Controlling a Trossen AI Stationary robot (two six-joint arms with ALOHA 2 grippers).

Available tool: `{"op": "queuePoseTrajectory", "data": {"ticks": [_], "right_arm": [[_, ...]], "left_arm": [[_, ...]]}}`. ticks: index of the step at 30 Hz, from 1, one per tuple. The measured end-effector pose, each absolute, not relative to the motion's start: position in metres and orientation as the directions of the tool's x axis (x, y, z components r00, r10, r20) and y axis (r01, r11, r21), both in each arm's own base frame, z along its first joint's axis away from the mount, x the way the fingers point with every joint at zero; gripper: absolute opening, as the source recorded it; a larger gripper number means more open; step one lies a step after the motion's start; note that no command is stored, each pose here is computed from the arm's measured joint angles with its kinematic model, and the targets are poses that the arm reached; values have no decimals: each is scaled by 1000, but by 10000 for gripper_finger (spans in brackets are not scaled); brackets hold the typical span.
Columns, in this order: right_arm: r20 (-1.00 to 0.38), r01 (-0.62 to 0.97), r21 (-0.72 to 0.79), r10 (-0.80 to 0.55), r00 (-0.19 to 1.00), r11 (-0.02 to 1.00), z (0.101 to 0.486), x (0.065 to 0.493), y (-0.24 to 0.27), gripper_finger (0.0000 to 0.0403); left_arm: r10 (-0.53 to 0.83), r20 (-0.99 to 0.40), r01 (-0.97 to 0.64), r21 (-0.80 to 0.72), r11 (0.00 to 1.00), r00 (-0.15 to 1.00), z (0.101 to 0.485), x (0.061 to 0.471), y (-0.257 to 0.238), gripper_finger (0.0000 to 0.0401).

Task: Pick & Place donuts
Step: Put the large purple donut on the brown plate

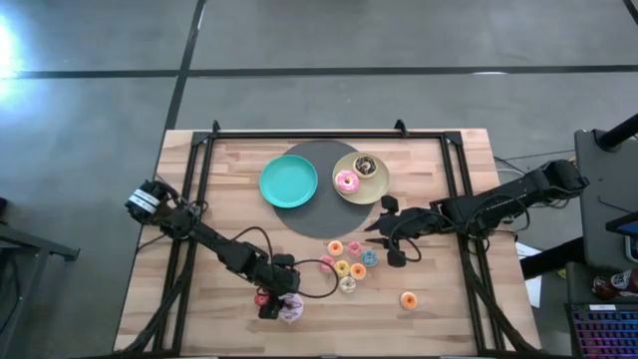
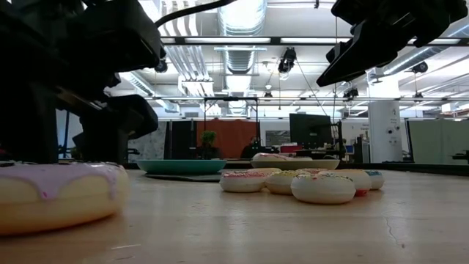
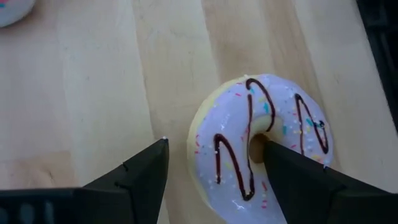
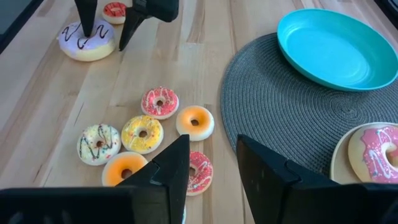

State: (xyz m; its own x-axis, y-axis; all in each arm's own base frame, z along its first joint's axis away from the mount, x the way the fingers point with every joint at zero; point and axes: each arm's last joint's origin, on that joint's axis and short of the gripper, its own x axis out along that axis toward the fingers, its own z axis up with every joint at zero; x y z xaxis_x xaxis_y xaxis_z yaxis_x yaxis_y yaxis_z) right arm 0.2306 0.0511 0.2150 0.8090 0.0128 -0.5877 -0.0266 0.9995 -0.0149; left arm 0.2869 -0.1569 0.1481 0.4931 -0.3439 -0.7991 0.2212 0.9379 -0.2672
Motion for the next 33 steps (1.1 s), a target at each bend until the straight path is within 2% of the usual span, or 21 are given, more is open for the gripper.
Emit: {"op": "queuePoseTrajectory", "data": {"ticks": [9, 18, 33], "right_arm": [[-588, -27, -16, 13, 809, 999, 215, 231, 51, 123], [-588, -28, -16, 13, 809, 999, 215, 231, 51, 123], [-588, -26, -15, 12, 809, 1000, 215, 231, 51, 123]], "left_arm": [[-333, -801, 221, -253, 942, 497, 147, 288, -155, 234], [-331, -802, 220, -253, 942, 498, 147, 288, -154, 199], [-329, -800, 218, -251, 943, 503, 147, 289, -152, 197]]}}
